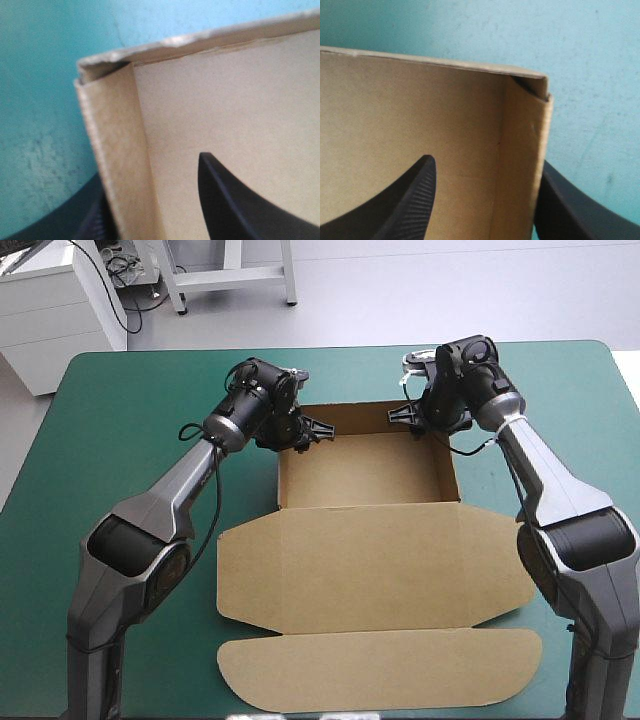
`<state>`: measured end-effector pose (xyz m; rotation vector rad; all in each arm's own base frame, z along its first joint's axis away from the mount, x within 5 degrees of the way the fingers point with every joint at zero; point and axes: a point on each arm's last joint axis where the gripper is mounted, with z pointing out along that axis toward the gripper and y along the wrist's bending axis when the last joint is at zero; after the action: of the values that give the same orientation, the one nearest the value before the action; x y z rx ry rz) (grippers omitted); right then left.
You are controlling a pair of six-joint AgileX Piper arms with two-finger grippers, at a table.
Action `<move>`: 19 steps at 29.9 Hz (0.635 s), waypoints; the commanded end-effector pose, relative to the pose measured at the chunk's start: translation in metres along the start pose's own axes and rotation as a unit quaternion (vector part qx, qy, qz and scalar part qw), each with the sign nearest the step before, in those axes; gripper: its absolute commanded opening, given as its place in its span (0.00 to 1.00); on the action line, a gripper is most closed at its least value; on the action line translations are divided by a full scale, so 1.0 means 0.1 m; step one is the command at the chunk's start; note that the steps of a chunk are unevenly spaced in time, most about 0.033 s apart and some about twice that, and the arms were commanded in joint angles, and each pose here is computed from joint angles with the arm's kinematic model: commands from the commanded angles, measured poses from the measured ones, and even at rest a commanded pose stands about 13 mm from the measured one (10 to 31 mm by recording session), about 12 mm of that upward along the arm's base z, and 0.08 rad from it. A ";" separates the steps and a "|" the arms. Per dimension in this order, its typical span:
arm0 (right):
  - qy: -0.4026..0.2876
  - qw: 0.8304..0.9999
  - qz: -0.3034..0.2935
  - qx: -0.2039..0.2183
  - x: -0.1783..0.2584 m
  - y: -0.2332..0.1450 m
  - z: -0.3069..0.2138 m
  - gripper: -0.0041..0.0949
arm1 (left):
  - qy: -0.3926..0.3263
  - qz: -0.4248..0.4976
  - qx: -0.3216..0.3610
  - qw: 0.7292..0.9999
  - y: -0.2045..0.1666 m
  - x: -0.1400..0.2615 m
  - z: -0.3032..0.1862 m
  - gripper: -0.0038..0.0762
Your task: Fold the box
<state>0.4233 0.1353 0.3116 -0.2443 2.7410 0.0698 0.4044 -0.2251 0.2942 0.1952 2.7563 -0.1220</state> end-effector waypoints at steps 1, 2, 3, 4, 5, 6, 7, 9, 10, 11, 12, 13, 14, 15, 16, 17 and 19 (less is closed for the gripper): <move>-0.054 0.999 0.000 0.001 -0.01 -0.05 -0.50 0.56 | -0.062 0.003 -0.014 0.998 0.09 -0.02 -0.64 0.46; -0.056 0.998 0.000 0.000 -0.01 -0.05 -0.52 0.56 | -0.068 0.005 -0.021 0.997 0.11 -0.03 -0.67 0.46; -0.056 0.998 0.000 0.001 -0.01 -0.05 -0.52 0.56 | -0.074 0.007 -0.030 0.997 0.13 -0.03 -0.69 0.46; -0.056 0.998 0.000 0.001 -0.01 -0.05 -0.52 0.56 | -0.076 0.008 -0.035 0.996 0.14 -0.04 -0.69 0.46; -0.056 0.998 0.000 0.001 -0.01 -0.05 -0.52 0.56 | -0.077 0.008 -0.037 0.996 0.14 -0.04 -0.69 0.46; -0.055 0.998 0.001 -0.002 -0.01 -0.05 -0.52 0.56 | -0.077 0.008 -0.037 0.996 0.14 -0.04 -0.69 0.46; -0.055 0.998 0.001 -0.002 -0.01 -0.05 -0.52 0.56 | -0.076 0.008 -0.035 0.996 0.14 -0.04 -0.69 0.46; -0.058 0.998 0.000 -0.001 -0.01 -0.05 -0.54 0.56 | -0.074 0.010 -0.023 0.997 0.12 -0.03 -0.72 0.46; -0.059 0.998 0.000 -0.001 0.00 -0.05 -0.56 0.56 | -0.075 0.015 -0.022 0.997 0.12 -0.02 -0.73 0.46; -0.063 0.998 0.001 -0.001 0.00 -0.06 -0.60 0.56 | -0.079 0.017 -0.020 0.996 0.12 -0.02 -0.78 0.46; -0.067 0.998 0.001 -0.002 0.01 -0.06 -0.63 0.56 | -0.083 0.019 -0.018 0.996 0.13 -0.01 -0.83 0.46; -0.073 0.997 0.001 -0.002 0.01 -0.06 -0.69 0.56 | -0.089 0.026 -0.015 0.996 0.14 0.00 -0.90 0.46; -0.079 0.997 0.001 -0.002 0.02 -0.07 -0.74 0.56 | -0.097 0.031 -0.011 0.995 0.15 0.01 -0.99 0.46; -0.085 0.996 0.001 -0.003 0.03 -0.07 -0.81 0.56 | -0.106 0.036 -0.007 0.994 0.16 0.02 -1.09 0.46; -0.091 0.996 0.002 -0.004 0.04 -0.07 -0.86 0.56 | -0.117 0.040 -0.003 0.992 0.18 0.05 -1.21 0.46; -0.100 0.995 0.002 -0.005 0.06 -0.08 -0.95 0.56 | -0.128 0.054 0.008 0.990 0.19 0.08 -1.35 0.46; -0.112 0.994 0.000 -0.006 0.08 -0.09 -1.06 0.56 | -0.156 0.082 0.024 0.984 0.23 0.16 -1.66 0.46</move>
<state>0.4023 0.1284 0.3572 -0.2323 2.6378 0.0999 0.3754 -0.2029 0.3738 0.3193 2.5499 -0.1049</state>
